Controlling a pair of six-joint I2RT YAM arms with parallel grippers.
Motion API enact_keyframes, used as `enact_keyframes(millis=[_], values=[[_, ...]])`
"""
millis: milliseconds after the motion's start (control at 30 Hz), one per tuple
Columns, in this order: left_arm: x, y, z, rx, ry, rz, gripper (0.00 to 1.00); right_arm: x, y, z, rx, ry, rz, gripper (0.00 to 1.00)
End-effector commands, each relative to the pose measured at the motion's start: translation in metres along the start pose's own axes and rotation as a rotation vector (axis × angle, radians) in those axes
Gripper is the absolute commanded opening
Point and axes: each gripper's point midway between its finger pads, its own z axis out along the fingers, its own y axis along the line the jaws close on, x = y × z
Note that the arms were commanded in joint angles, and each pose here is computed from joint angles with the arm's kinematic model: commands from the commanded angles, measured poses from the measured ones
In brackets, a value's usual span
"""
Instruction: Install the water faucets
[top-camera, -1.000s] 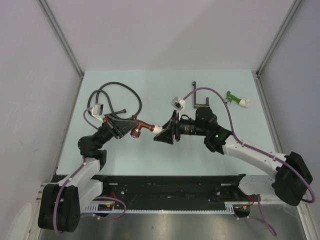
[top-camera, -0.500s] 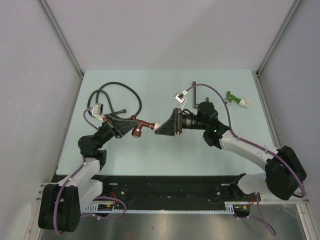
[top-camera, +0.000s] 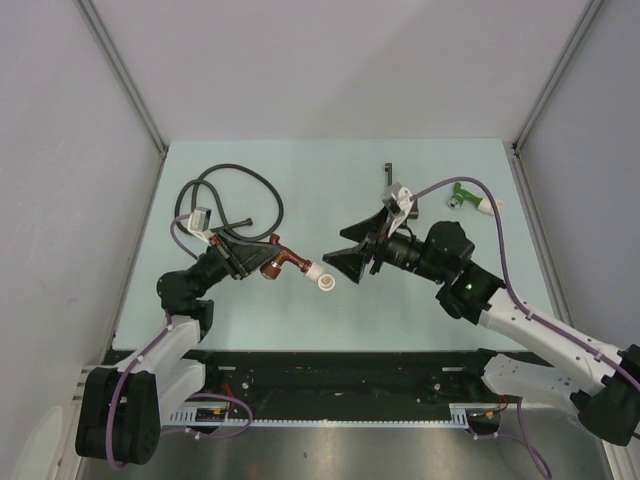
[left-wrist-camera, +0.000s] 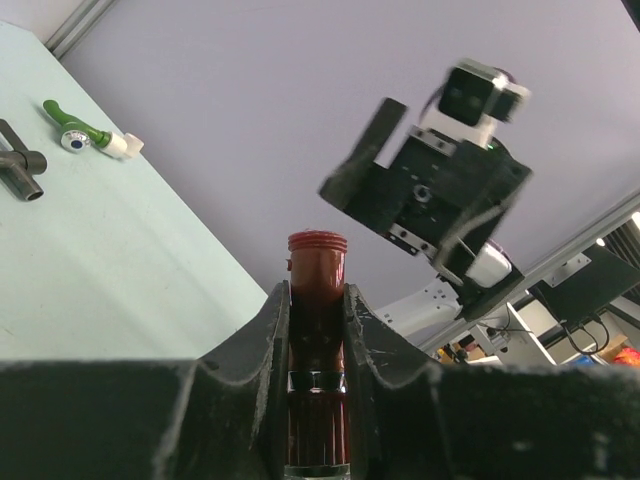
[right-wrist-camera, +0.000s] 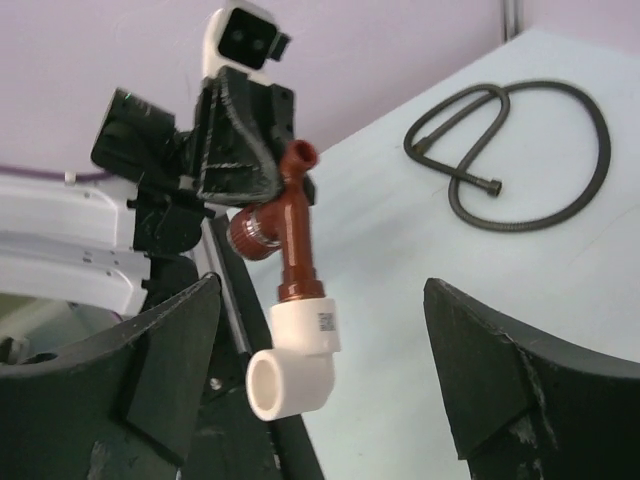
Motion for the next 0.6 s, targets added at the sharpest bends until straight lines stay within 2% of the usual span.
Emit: enact_keyframes(millis=[0, 200, 400, 567], values=[[-0.004, -0.073, -0.006, 0.295, -0.052, 0.357, 0.00, -0.011, 0.010, -0.005, 0.054, -0.035, -0.368, 0.89], [-0.004, -0.073, -0.007, 0.294, -0.053, 0.357, 0.00, 0.023, 0.033, 0.008, 0.001, 0.048, -0.554, 0.96], [-0.004, -0.074, -0.007, 0.297, -0.053, 0.357, 0.00, 0.048, 0.030, 0.023, 0.045, 0.104, -0.667, 0.95], [-0.004, -0.074, -0.007, 0.297, -0.053, 0.358, 0.00, 0.064, 0.023, 0.034, 0.093, 0.141, -0.726, 0.90]])
